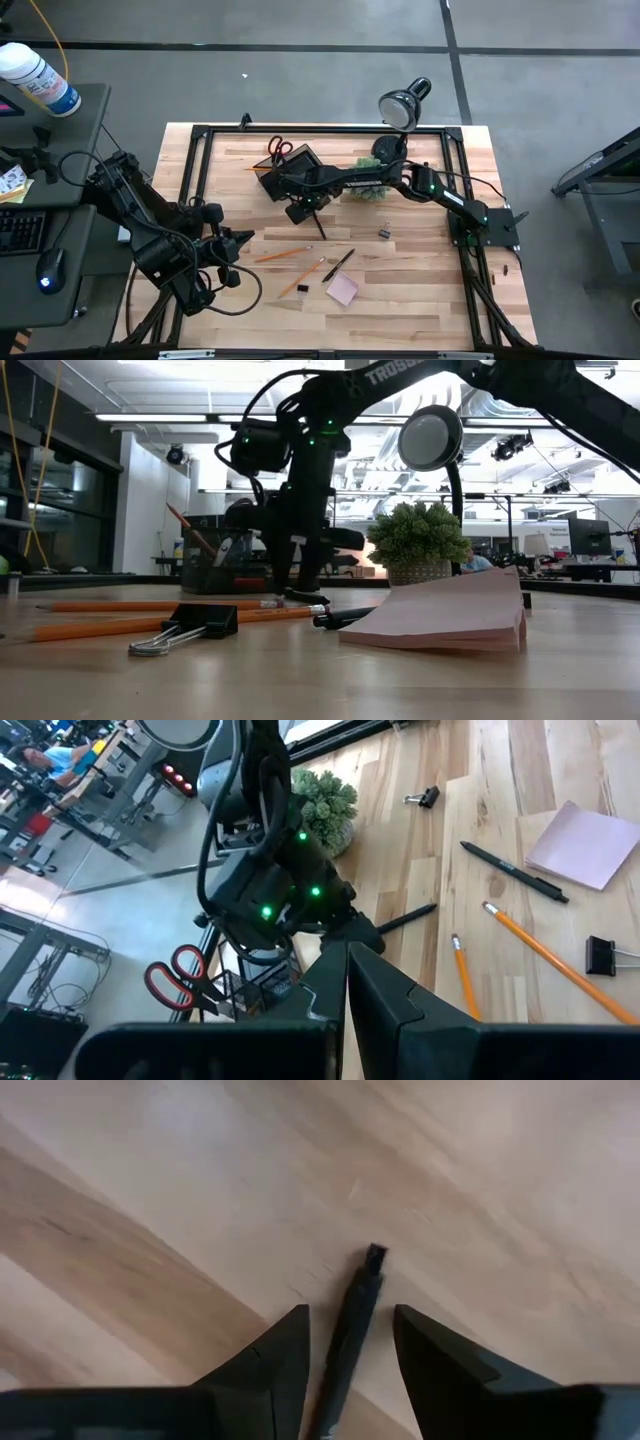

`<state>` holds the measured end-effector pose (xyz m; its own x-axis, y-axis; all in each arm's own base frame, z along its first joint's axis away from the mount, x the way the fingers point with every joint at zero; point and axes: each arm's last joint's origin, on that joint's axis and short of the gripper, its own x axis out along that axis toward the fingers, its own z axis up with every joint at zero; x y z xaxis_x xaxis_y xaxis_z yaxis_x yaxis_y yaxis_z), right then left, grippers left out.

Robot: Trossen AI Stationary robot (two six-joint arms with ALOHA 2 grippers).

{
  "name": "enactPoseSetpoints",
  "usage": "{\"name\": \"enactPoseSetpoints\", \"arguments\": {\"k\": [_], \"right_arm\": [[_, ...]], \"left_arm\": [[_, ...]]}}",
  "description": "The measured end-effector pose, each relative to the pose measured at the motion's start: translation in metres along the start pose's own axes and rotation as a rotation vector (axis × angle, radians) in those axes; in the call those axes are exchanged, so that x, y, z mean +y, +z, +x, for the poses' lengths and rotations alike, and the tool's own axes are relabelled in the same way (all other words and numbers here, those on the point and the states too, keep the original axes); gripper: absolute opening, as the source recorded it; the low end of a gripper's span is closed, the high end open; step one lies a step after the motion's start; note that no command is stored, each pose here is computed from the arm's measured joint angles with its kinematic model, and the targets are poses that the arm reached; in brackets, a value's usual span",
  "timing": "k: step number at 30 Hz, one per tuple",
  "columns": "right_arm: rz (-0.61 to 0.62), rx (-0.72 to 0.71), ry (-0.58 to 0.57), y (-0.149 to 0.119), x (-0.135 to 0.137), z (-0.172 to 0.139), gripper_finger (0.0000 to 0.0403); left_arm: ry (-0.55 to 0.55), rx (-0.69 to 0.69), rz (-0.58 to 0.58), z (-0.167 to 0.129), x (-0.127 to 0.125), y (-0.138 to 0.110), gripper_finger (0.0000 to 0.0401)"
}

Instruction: Pick and place office supplies into organizer

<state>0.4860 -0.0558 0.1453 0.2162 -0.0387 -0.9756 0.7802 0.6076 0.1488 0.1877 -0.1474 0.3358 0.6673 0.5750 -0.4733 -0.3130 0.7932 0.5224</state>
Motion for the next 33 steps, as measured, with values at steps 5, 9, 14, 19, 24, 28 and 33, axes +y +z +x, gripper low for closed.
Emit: {"name": "enactPoseSetpoints", "arguments": {"k": [5, 9, 14, 19, 24, 28, 33], "right_arm": [[-0.003, -0.009, -0.006, 0.000, 0.000, 0.001, 0.0135], [-0.008, -0.009, -0.003, 0.001, 0.000, 0.002, 0.0103], [-0.038, -0.002, -0.002, 0.002, -0.001, 0.002, 0.0037], [-0.053, -0.008, 0.014, 0.003, 0.000, 0.002, 0.0018], [-0.051, 0.002, 0.024, 0.003, 0.000, 0.001, 0.0034], [-0.057, 0.019, 0.069, 0.005, 0.005, -0.006, 0.0021], [-0.112, -0.029, 0.131, 0.013, 0.018, -0.032, 0.0021]], "left_arm": [[0.002, -0.003, 0.000, 0.000, 0.000, 0.000, 0.0005], [0.002, -0.003, 0.000, 0.000, 0.000, 0.000, 0.0005], [0.003, -0.003, 0.000, 0.000, 0.000, 0.000, 0.0005], [0.003, -0.003, 0.000, 0.000, 0.000, 0.000, 0.0005], [0.003, -0.002, 0.002, 0.000, 0.000, 0.000, 0.0005], [-0.004, 0.009, 0.007, 0.000, 0.000, -0.001, 0.0005], [-0.006, 0.013, 0.010, 0.000, 0.000, -0.001, 0.0005]]}}
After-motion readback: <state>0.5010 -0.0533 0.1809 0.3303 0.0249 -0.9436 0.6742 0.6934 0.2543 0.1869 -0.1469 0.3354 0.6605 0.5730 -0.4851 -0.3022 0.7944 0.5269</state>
